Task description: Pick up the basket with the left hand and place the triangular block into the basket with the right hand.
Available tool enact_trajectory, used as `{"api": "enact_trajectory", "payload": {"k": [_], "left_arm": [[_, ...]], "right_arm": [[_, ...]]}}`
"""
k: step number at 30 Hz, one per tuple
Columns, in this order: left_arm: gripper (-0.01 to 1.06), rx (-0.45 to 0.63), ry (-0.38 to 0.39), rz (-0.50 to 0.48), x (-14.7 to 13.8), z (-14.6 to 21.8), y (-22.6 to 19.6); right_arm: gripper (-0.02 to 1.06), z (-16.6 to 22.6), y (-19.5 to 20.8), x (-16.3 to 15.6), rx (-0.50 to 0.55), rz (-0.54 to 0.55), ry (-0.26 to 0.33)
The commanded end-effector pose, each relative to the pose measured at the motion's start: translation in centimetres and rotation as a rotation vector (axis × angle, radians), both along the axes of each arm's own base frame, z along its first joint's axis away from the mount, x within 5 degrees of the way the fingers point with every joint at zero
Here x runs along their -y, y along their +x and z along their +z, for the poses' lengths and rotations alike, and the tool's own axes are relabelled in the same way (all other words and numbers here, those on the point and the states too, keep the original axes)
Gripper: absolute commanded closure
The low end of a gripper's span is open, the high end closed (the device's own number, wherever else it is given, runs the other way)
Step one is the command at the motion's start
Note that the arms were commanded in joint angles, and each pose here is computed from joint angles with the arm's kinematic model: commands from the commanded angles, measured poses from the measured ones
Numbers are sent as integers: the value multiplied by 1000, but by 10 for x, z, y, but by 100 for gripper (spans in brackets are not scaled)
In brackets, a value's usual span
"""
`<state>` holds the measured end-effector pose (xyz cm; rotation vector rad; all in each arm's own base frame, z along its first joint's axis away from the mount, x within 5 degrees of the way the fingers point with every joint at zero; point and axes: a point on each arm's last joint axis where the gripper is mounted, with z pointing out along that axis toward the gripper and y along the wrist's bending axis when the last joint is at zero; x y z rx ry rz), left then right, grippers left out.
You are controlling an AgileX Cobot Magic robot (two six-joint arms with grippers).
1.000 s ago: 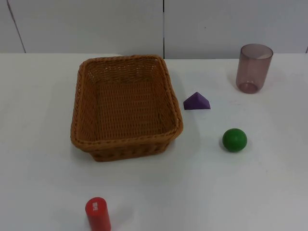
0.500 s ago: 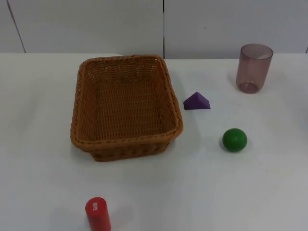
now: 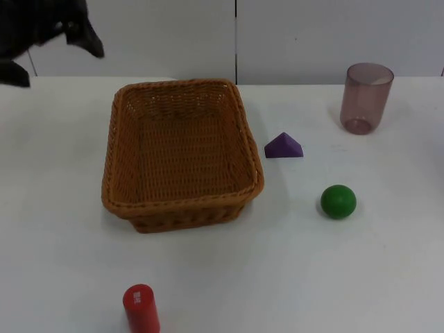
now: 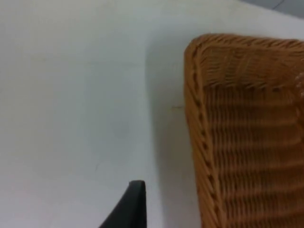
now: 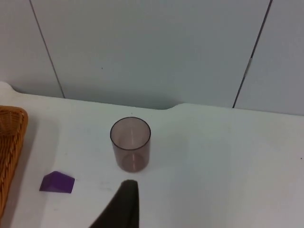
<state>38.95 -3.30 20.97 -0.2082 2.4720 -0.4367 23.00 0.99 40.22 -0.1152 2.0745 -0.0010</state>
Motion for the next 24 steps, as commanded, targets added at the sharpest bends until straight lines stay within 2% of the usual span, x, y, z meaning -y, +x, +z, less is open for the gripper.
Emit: {"api": "enact_trajectory", "payload": {"k": [1, 3, 11, 15, 24], "left_arm": [[0, -19, -3, -17, 5, -12, 9], [0, -73, 3, -39, 13, -39, 20], [0, -200, 5, -127, 39, -84, 24], [0, -205, 22, -146, 48, -94, 23], [0, -190, 30, -106, 47, -108, 28]], "right_arm": [[0, 1, -1, 0, -1, 2, -4], [0, 1, -1, 0, -7, 3, -4], [0, -1, -2, 0, -30, 3, -5], [0, -1, -2, 0, -30, 3, -5], [0, -1, -2, 0, -30, 8, -12]]}}
